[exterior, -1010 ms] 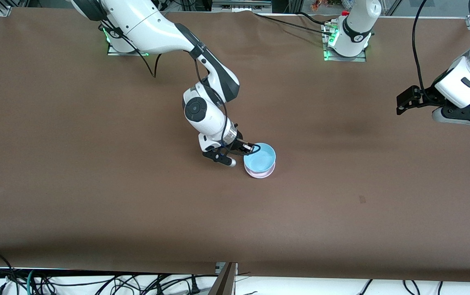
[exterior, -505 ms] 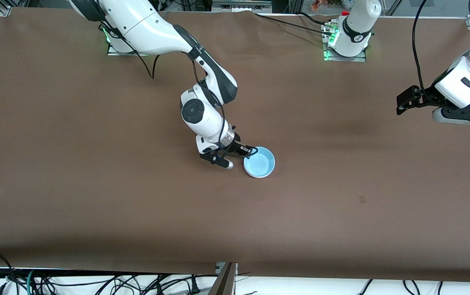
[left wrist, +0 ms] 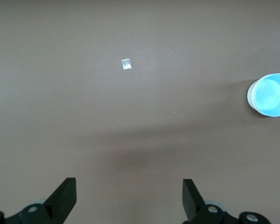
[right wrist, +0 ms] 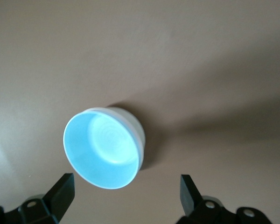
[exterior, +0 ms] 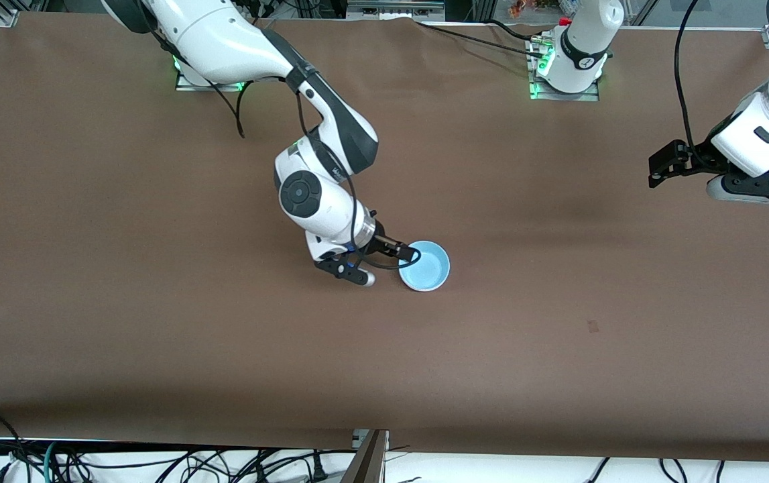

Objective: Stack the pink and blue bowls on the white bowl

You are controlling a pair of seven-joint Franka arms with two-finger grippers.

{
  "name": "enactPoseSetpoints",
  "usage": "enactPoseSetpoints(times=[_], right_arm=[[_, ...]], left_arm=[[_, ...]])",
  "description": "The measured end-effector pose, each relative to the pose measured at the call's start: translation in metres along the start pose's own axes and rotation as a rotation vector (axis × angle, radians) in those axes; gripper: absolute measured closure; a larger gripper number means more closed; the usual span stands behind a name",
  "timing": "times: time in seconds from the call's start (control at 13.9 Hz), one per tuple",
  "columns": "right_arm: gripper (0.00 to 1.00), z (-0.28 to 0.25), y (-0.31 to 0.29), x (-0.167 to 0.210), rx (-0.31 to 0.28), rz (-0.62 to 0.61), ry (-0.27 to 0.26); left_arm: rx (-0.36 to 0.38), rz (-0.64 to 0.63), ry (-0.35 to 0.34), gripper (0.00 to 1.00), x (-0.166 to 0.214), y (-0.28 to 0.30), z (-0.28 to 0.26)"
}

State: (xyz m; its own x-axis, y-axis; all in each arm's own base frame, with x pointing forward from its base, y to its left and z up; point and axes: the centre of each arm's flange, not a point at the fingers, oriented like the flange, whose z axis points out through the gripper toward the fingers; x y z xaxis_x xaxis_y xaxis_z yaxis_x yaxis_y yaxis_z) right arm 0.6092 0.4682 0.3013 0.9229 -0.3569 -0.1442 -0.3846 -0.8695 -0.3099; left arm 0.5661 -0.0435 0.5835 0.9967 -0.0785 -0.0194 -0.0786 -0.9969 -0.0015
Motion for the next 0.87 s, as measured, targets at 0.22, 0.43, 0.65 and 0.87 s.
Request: enactPoseSetpoints(times=[0.22,0.43,0.65,0.87], right_arm=[[0.00,-0.024,0.014,0.016,-0.074,-0.116,0.001],[0.00,-0.066,0.039,0.042,-0.156,-0.260,-0.024],[0.00,-0.112,0.073,0.065,-0.229,-0.358,-0.095],[0.00,-0.157,0.114,0.091,-0.291,-0.433,-0.134]], left_arm=[[0.000,0.000,0.000,0.00,0.000,0.000,0.000],[0.000,0.000,-0.001,0.00,0.000,0.000,0.000],[0.000,0.000,-0.001,0.00,0.000,0.000,0.000],[0.000,0.000,-0.001,0.00,0.000,0.000,0.000]])
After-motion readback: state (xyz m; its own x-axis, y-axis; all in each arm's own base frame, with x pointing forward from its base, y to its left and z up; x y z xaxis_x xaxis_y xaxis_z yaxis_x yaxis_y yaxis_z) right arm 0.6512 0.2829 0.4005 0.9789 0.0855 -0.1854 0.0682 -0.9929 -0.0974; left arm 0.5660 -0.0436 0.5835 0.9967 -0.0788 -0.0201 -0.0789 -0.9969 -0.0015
